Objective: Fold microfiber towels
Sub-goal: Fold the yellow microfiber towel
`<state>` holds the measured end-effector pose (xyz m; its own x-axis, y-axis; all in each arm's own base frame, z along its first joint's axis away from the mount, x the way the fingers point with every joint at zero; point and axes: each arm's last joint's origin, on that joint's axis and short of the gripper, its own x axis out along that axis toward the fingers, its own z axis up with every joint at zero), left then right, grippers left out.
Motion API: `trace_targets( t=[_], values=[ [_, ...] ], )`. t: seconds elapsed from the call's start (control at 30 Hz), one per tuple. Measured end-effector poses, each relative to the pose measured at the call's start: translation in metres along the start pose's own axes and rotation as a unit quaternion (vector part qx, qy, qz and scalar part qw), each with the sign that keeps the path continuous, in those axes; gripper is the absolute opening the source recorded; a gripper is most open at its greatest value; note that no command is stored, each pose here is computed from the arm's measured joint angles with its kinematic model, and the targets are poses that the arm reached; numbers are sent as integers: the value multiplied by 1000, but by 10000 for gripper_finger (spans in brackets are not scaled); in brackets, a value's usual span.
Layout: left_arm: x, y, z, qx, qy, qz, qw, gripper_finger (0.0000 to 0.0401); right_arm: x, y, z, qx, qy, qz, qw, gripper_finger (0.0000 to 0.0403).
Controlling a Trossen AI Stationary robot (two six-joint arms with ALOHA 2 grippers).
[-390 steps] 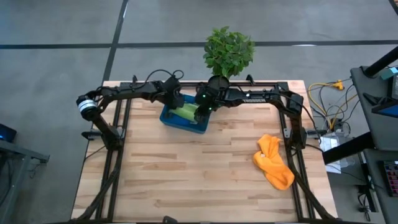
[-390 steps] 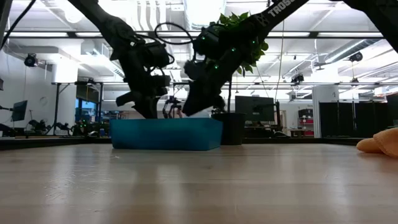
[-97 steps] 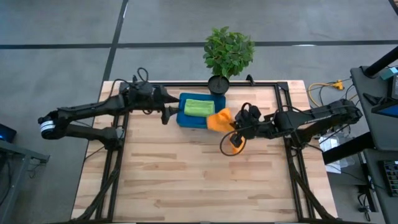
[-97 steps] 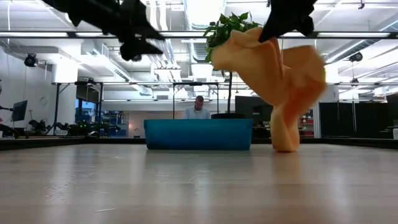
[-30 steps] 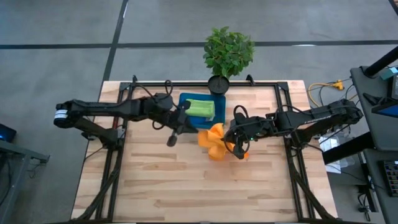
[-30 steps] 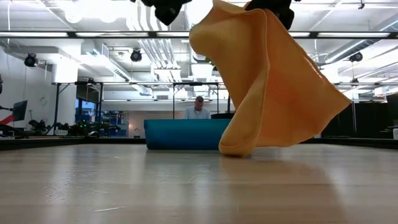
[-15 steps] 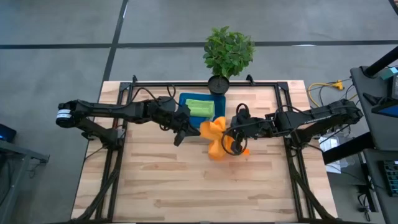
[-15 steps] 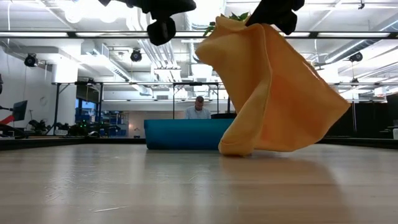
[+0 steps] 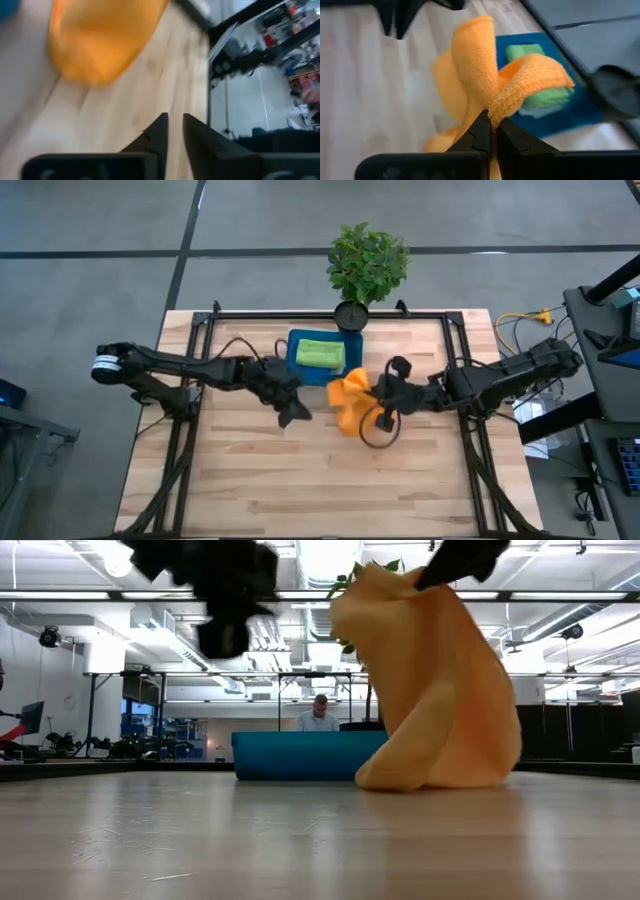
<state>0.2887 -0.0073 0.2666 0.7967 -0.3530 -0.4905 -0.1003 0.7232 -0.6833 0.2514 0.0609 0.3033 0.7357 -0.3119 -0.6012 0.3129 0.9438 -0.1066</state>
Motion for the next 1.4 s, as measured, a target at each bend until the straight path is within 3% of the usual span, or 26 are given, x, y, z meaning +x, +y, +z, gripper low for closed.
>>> trace_targets(
  t=[0.17, 0.3, 0.43, 0.53, 0.7, 0.9, 1.17, 1.33, 1.4],
  values=[
    [14, 16, -30, -62, 31, 10, 998, 136, -16, 14, -16, -61, -3, -76, 995, 9],
    [24, 26, -36, -133, -8, -23, 991, 211, -26, 24, -28, -85, -26, -120, 989, 9],
    [33, 30, -32, -193, -81, -58, 976, 254, -27, 31, -43, -117, -39, -139, 983, 9],
    [37, 31, -27, -233, -141, -70, 960, 264, -24, 32, -58, -144, -38, -156, 976, 9],
    [43, 30, -18, -313, -226, -96, 918, 265, -17, 31, -81, -182, -34, -182, 966, 9],
    [55, 33, -16, -381, -254, -94, 884, 265, -10, 28, -97, -205, -42, -218, 953, 9],
    [67, 34, -8, -468, -336, -88, 813, 265, 10, 41, -109, -250, -23, -239, 938, 9],
    [72, 32, -3, -523, -342, -111, 773, 265, 29, 57, -119, -304, 1, -257, 917, 9],
    [76, 33, -3, -538, -328, -115, 768, 265, 37, 64, -120, -332, 3, -272, 903, 9]
  ],
)
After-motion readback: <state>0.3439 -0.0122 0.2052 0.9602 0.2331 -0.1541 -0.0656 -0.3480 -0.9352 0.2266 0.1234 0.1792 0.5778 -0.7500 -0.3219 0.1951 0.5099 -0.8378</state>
